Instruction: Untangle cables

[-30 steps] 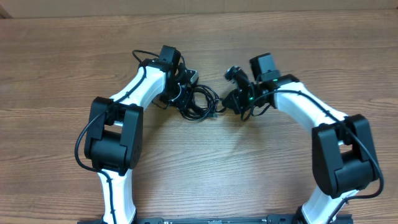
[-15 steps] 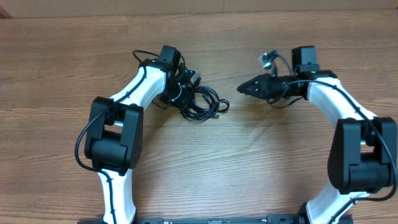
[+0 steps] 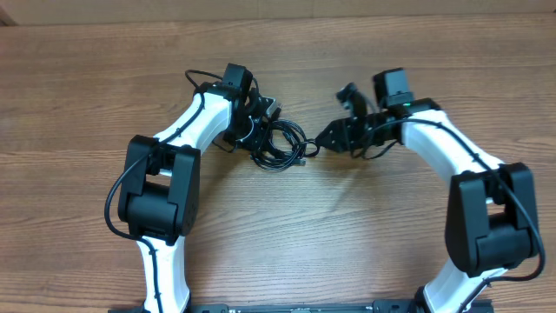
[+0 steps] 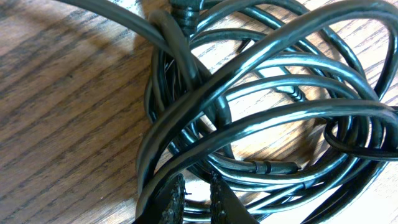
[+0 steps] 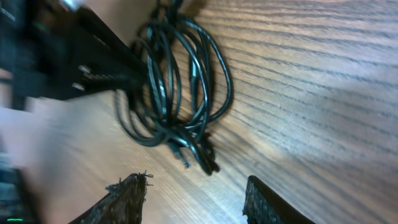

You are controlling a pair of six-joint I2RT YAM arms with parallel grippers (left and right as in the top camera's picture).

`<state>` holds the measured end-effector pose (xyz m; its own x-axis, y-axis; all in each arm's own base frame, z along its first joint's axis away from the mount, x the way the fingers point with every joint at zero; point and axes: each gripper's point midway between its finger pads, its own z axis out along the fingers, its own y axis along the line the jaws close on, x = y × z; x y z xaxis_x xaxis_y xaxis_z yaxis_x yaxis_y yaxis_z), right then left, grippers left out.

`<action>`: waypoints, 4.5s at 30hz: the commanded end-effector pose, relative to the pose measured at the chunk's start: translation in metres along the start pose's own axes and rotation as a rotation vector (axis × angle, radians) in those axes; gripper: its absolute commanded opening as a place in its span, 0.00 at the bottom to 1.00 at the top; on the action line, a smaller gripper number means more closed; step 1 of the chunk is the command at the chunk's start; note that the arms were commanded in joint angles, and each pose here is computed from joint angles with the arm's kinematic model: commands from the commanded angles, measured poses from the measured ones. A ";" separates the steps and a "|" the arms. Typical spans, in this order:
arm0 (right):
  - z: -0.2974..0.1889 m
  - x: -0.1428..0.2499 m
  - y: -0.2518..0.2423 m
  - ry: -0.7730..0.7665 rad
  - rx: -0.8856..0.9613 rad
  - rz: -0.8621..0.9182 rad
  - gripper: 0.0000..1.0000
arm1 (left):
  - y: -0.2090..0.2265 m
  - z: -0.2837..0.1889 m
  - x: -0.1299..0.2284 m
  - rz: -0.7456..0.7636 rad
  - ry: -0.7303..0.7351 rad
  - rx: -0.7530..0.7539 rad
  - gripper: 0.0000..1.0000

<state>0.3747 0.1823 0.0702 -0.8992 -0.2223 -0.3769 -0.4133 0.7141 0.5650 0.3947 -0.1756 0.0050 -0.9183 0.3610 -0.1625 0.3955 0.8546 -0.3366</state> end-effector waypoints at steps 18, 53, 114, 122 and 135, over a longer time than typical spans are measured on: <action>0.027 -0.007 -0.005 0.036 0.164 -0.297 0.33 | 0.010 0.009 0.006 -0.031 0.027 -0.020 0.17; 0.026 -0.016 -0.003 -0.016 0.088 -0.279 0.04 | 0.010 0.009 0.006 -0.031 0.027 -0.020 0.17; 0.022 0.005 0.012 0.017 0.074 -0.223 0.24 | 0.010 0.009 0.006 -0.030 0.024 -0.020 0.17; 0.022 0.002 0.007 0.007 0.099 -0.231 0.19 | 0.010 0.009 0.006 -0.030 0.025 -0.020 0.17; 0.042 0.013 -0.018 0.054 0.149 -0.204 0.17 | 0.010 0.009 0.006 -0.030 0.024 -0.020 0.17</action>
<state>0.3790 0.1987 0.0452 -0.7964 -0.3849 -0.4666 -0.5740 0.7242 0.3823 0.3953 -0.1759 0.0038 -0.9183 0.3606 -0.1632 0.3954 0.8544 -0.3372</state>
